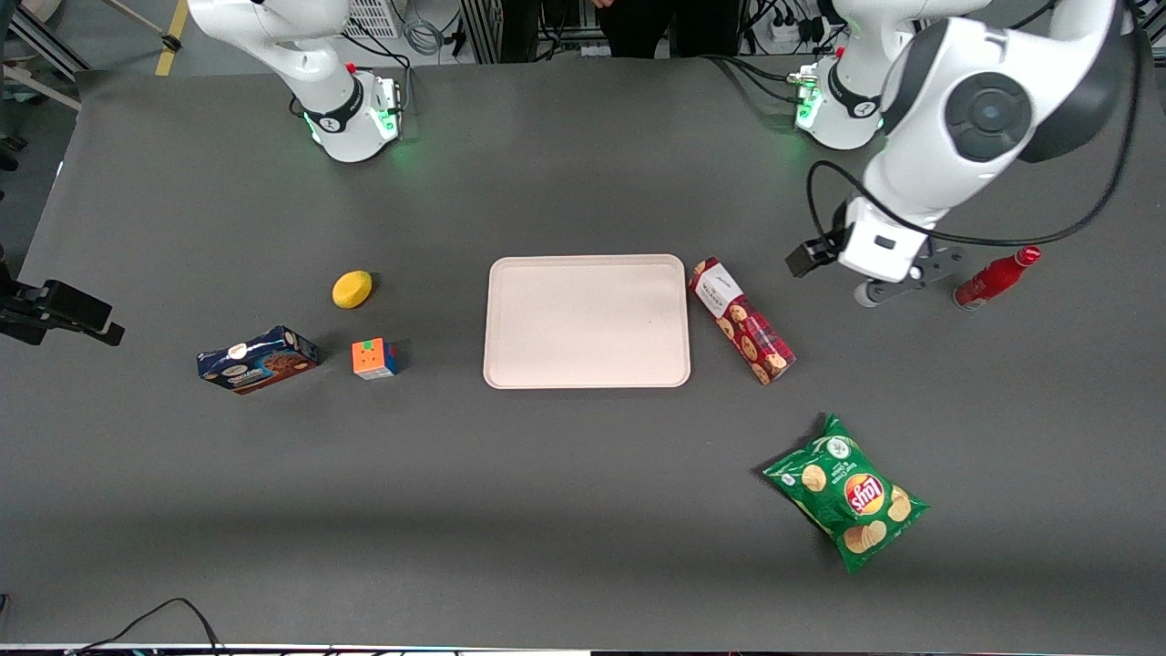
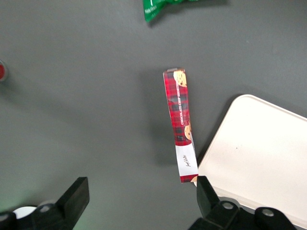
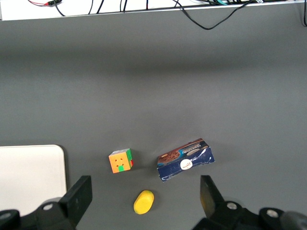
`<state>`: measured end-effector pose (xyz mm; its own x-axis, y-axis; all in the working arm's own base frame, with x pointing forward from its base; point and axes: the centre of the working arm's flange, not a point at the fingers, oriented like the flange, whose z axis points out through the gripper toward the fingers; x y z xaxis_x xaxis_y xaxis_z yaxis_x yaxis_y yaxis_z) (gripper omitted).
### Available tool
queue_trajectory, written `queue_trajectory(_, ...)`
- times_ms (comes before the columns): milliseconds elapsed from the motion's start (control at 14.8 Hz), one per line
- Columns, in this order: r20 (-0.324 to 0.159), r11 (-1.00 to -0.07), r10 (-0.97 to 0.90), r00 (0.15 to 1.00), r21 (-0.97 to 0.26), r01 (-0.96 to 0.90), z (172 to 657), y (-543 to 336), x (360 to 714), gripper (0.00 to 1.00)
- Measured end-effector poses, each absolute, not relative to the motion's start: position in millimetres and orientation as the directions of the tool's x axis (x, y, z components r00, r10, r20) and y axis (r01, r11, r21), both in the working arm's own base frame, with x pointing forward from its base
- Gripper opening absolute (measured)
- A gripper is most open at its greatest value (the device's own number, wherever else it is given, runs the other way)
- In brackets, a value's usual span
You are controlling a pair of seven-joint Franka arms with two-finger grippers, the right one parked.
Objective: Place red cookie box on tray
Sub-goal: 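Move the open left gripper over the red plaid cookie box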
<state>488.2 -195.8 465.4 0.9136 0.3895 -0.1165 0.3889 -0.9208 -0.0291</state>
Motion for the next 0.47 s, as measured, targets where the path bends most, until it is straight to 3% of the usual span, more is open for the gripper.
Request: queue_trajectory(475,-0.030,-0.923,0.384,0.923,0.021,0.385,392,-229,438,1.00)
